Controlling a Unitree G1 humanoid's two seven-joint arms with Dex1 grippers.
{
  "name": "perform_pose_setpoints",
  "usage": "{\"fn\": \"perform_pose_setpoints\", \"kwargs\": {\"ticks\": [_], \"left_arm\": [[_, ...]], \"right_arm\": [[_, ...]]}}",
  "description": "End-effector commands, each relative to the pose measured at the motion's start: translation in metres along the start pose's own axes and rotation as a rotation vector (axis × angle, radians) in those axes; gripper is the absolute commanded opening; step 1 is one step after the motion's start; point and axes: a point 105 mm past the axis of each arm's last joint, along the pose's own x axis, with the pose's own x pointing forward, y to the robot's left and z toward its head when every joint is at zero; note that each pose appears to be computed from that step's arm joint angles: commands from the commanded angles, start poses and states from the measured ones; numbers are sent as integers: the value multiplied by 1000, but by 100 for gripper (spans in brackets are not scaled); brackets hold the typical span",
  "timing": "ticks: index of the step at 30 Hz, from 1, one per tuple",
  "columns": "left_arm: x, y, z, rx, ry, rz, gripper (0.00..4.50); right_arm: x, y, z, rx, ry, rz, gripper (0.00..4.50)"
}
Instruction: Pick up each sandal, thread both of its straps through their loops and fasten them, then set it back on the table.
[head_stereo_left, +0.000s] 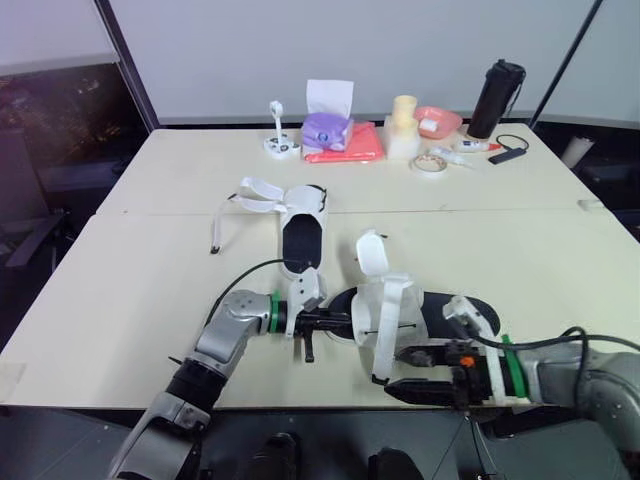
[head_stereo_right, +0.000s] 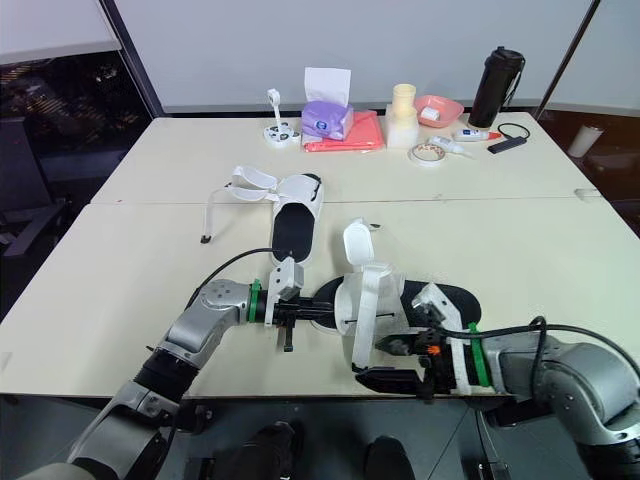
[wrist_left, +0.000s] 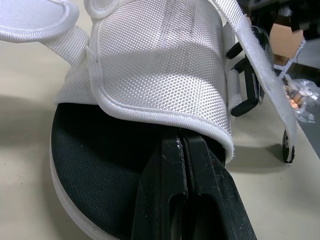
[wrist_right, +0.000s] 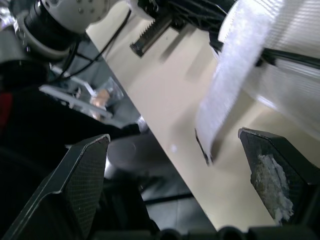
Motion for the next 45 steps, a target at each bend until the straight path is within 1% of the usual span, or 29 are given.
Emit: {"fn": "perform_pose_setpoints", "kwargs": {"ticks": [1, 5, 8, 12, 13, 14, 15, 16, 19, 22, 26, 28, 32, 35, 37, 42, 45], "left_arm": [[4, -5, -5, -6, 16, -20, 0], [5, -5, -4, 4, 16, -19, 0], [6, -4, -5, 13, 19, -17, 0], [7, -5, -5, 19, 18, -19, 0], [7, -5, -5, 20, 18, -20, 0], [8, -5, -5, 21, 19, -20, 0], [8, -5, -5, 22, 19, -21, 0], [8, -5, -5, 22, 19, -22, 0], [9, -4, -5, 25, 21, -22, 0], [7, -3, -6, 24, 23, -23, 0], [7, -7, -9, 24, 32, -37, 0], [7, -7, -9, 25, 33, -36, 0], [8, -8, -11, 33, 36, -34, 0], [9, -8, -11, 36, 33, -32, 0], [10, -8, -10, 37, 30, -30, 0], [13, -10, -11, 37, 27, -26, 0], [13, -11, -11, 36, 25, -27, 0]], "right_arm": [[9, 3, 5, 22, -30, 14, 447], [15, 2, 9, 58, -65, 21, 447], [19, 3, 9, 72, -77, 27, 371], [18, 2, 7, 86, -82, 23, 178], [17, 2, 8, 85, -84, 22, 116], [17, 2, 8, 83, -85, 20, 77], [15, 2, 9, 71, -89, 18, 20], [13, 3, 11, 58, -88, 18, 9], [6, 6, 20, 12, -88, 19, 9], [-2, 6, 33, -36, -58, 12, 9], [-17, 4, 73, -100, -84, 9, 9], [-22, -3, 91, -130, -80, -23, 9], [-24, -17, 110, -138, -25, -30, 9], [-21, -32, 112, -116, 22, -36, 9], [-20, -39, 106, -90, 61, -28, 9], [-20, -36, 88, -56, 174, 18, 9], [-21, -34, 89, -15, 174, 36, 9]]}}
